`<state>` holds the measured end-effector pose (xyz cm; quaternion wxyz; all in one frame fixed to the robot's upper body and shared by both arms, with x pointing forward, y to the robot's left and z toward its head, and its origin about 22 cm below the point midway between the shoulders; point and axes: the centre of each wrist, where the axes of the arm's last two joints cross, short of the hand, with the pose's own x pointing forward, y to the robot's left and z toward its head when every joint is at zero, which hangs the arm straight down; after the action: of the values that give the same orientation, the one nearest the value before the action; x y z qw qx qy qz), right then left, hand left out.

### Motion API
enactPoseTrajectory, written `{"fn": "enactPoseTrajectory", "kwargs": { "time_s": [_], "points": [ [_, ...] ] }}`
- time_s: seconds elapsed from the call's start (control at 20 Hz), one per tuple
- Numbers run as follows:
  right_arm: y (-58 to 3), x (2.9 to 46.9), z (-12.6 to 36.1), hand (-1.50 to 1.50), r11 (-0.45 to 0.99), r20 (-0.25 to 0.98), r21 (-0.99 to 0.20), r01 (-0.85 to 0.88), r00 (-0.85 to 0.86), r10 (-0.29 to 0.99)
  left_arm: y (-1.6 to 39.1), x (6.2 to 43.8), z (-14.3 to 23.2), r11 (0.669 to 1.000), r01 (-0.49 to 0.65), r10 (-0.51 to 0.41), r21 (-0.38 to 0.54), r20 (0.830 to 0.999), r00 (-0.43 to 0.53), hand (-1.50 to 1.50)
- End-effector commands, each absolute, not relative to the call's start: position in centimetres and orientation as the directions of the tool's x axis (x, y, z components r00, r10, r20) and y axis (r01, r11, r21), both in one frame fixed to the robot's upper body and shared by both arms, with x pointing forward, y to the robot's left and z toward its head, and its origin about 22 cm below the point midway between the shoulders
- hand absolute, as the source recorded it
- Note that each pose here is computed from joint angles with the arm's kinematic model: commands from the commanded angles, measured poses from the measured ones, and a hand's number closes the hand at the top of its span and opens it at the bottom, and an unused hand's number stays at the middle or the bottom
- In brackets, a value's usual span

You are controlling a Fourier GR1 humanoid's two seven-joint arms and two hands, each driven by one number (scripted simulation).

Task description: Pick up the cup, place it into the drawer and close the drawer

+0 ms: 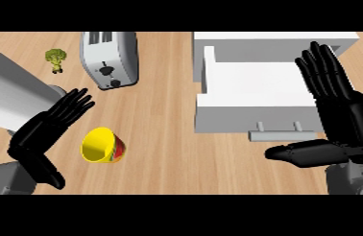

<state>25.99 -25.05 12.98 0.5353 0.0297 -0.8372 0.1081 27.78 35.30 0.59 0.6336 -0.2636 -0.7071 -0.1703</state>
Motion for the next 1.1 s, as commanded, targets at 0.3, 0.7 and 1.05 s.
{"fn": "enactPoseTrajectory", "kwargs": {
  "time_s": [0.3, 0.7, 1.05],
  "points": [
    [-25.2, 26.7, 14.8, -1.50, 0.973, 0.897, -0.159, -0.167, -0.436, 0.072, 36.5, 29.9, -5.0, 0.837, 0.542, 0.095, -0.071, 0.995, -0.015, -1.50],
    [-24.4, 26.5, 16.0, -1.50, 0.972, 0.894, -0.159, -0.172, -0.444, 0.068, 35.0, 26.9, -10.7, 0.857, 0.512, 0.064, -0.048, 0.998, -0.013, -1.50],
    [-24.5, 27.4, 14.5, -1.50, 0.971, 0.896, -0.153, -0.183, -0.441, 0.058, 35.9, 26.6, -11.6, 0.872, 0.488, 0.075, -0.048, 0.997, -0.036, -1.50]
  ]
}}
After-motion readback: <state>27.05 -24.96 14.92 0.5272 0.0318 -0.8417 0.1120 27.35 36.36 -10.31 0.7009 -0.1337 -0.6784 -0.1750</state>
